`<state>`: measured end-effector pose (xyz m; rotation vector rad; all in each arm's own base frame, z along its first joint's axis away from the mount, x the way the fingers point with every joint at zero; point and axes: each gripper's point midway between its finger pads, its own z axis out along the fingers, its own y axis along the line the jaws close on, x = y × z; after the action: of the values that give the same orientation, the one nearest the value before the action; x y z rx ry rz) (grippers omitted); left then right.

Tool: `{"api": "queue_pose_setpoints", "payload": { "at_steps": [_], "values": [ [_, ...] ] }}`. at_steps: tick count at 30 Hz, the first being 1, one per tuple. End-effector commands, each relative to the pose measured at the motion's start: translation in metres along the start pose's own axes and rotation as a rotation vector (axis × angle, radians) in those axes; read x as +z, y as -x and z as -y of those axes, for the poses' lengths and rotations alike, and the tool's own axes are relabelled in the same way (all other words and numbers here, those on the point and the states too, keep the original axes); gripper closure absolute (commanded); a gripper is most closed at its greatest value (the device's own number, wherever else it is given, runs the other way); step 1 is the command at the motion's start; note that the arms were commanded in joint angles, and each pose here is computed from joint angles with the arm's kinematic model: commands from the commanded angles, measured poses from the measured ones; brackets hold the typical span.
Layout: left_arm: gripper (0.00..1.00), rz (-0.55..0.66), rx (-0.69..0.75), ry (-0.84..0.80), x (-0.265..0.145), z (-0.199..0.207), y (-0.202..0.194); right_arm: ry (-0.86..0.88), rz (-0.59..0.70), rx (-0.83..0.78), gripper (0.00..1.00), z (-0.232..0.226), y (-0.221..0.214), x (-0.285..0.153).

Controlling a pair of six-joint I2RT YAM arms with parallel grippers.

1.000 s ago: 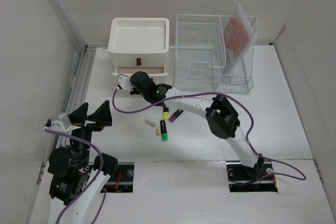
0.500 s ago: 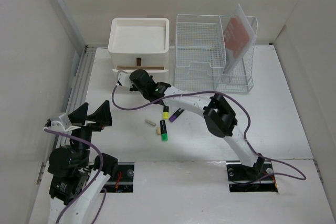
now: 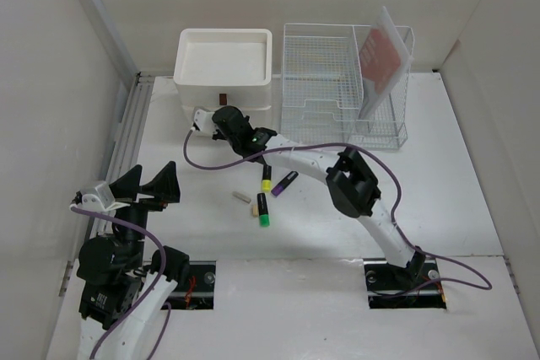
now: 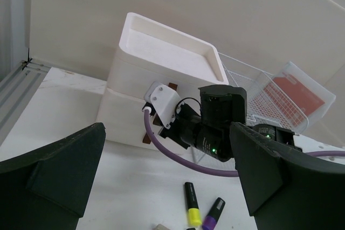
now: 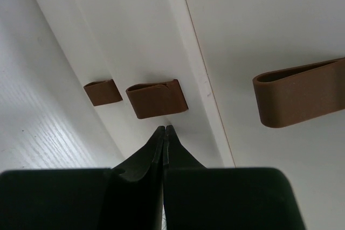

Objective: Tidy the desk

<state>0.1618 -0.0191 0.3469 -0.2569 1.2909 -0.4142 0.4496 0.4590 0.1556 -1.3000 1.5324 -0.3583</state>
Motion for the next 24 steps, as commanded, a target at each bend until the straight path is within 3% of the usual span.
{"api": "queue_pose_setpoints", "payload": {
  "at_steps": [1,24],
  "values": [
    [0.0,0.055,-0.02,-0.03,-0.002,0.006,0.014,-0.1,0.026,0.048,1.0,0.033,0.009,0.004],
    [0.0,0.05,-0.017,-0.018,0.0,0.004,0.012,-0.071,0.045,0.032,1.0,0.038,0.004,0.002]
  ]
}}
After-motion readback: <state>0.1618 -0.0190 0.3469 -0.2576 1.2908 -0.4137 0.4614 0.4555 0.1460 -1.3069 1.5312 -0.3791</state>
